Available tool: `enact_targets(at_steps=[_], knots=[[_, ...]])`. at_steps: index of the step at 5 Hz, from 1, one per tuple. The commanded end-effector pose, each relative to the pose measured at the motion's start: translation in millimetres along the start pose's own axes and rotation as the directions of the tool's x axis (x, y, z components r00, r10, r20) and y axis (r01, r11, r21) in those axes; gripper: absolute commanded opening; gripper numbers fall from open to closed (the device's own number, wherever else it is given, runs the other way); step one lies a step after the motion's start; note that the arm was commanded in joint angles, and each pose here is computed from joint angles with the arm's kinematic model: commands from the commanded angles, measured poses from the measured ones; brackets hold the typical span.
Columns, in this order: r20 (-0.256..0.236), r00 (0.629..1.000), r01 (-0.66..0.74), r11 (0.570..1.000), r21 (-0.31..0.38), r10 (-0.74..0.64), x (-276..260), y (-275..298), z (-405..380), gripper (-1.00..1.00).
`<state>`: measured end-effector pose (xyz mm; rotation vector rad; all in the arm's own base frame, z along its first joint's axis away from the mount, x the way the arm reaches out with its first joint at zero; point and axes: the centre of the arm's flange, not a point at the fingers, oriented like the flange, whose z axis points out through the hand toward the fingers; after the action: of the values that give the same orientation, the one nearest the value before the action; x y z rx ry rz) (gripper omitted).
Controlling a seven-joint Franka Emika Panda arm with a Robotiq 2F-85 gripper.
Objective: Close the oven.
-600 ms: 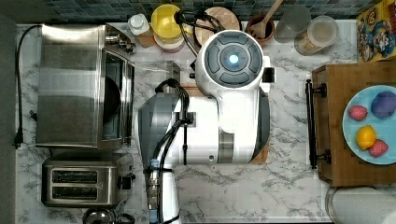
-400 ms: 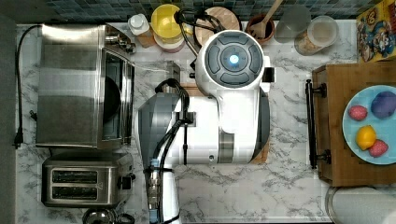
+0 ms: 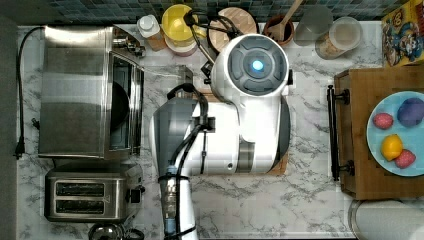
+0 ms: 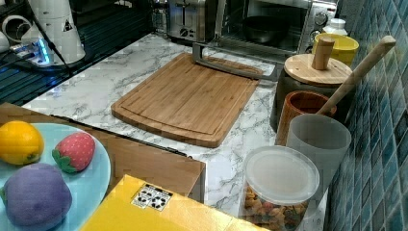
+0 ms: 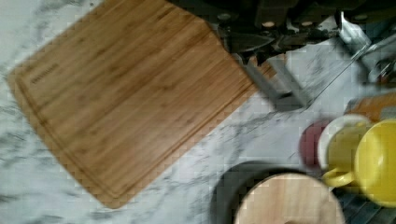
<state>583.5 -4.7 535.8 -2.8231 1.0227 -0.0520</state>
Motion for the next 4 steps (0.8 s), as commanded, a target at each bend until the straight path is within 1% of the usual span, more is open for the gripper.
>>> enact_targets(at_steps=[1, 2, 3, 4], knots=[[0.094, 0.970, 0.206, 0.964, 0.167, -0.224, 22, 99, 95, -1.00], [0.059, 0.935, 0.319, 0.902, 0.289, -0.350, 17, 109, 119, -1.00], [-0.003, 0.872, 0.452, 0.803, 0.389, -0.490, -4, 101, 139, -1.00], [-0.074, 0.811, 0.541, 0.697, 0.471, -0.580, -24, 99, 157, -1.00]])
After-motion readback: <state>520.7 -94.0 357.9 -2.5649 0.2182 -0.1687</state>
